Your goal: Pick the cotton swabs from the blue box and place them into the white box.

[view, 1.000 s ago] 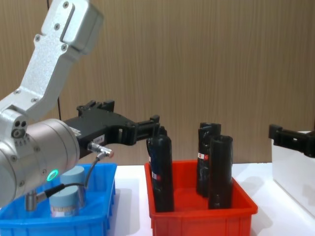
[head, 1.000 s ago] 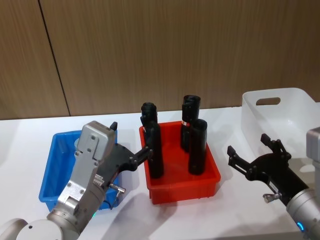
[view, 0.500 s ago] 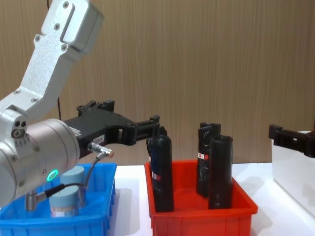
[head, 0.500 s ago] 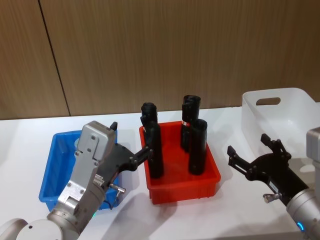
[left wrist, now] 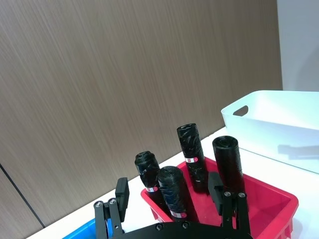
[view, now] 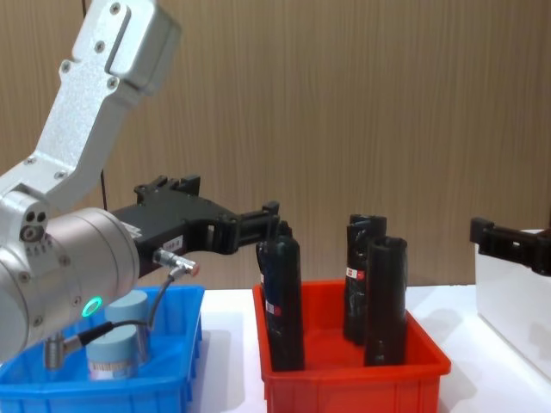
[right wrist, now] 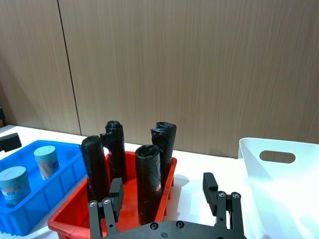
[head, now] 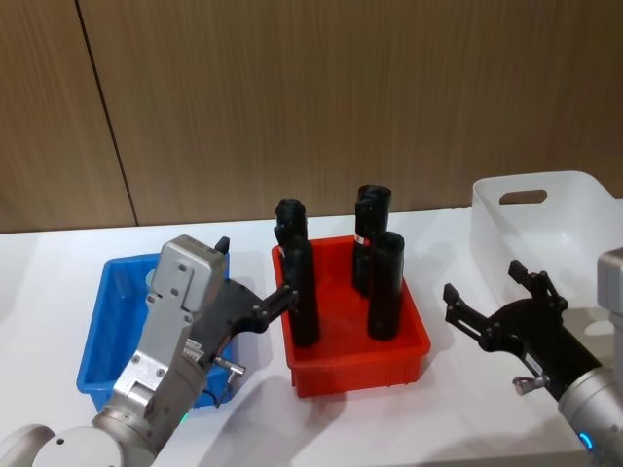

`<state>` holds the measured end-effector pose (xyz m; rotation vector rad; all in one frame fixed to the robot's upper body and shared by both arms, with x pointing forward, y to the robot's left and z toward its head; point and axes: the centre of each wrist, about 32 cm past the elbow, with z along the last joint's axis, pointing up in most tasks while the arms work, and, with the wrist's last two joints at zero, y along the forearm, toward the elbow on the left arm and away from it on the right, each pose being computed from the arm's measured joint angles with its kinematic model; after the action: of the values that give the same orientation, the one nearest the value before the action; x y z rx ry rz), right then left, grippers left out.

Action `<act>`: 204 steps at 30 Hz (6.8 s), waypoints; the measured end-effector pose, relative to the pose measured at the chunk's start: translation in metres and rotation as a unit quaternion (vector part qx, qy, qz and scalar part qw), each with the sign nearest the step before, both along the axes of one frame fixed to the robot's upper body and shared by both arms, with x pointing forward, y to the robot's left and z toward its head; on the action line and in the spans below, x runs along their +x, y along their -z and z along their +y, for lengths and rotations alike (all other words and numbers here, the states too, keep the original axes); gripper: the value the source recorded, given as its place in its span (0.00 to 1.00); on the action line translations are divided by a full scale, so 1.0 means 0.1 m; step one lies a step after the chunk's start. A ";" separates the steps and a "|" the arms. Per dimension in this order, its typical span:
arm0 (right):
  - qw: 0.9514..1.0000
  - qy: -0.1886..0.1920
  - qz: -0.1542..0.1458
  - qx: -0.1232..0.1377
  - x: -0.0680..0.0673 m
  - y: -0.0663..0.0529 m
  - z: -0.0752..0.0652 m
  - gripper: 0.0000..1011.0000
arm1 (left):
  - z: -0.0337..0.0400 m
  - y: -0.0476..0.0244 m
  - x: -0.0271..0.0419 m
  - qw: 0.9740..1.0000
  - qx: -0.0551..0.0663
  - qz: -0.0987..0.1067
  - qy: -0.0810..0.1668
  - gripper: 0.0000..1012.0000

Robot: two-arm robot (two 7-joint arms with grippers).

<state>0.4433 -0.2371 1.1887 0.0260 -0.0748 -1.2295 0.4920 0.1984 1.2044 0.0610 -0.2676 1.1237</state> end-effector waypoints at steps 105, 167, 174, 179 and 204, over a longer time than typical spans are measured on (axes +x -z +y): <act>1.000 0.000 0.000 0.000 0.00 0.00 0.00 0.99 | 1.014 0.487 0.577 0.974 -0.061 0.205 -0.079 0.99; 1.000 0.000 0.000 0.000 0.00 0.00 0.00 0.99 | 0.775 -0.395 0.522 0.994 -0.016 0.082 0.074 0.66; 1.000 0.000 0.000 0.000 0.00 0.00 0.00 0.99 | 0.654 -0.580 0.532 0.990 -0.016 0.067 0.125 0.66; 1.000 0.000 0.000 0.000 0.00 0.00 0.00 0.99 | 0.550 -0.687 0.574 0.984 -0.018 0.062 0.166 0.66; 1.000 0.000 0.000 0.000 0.00 0.00 0.00 0.99 | 0.100 -0.942 1.046 0.951 -0.021 0.104 0.290 0.66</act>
<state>0.4433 -0.2371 1.1887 0.0260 -0.0748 -1.2295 0.5966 0.2084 1.2986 0.0578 -0.0610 0.5294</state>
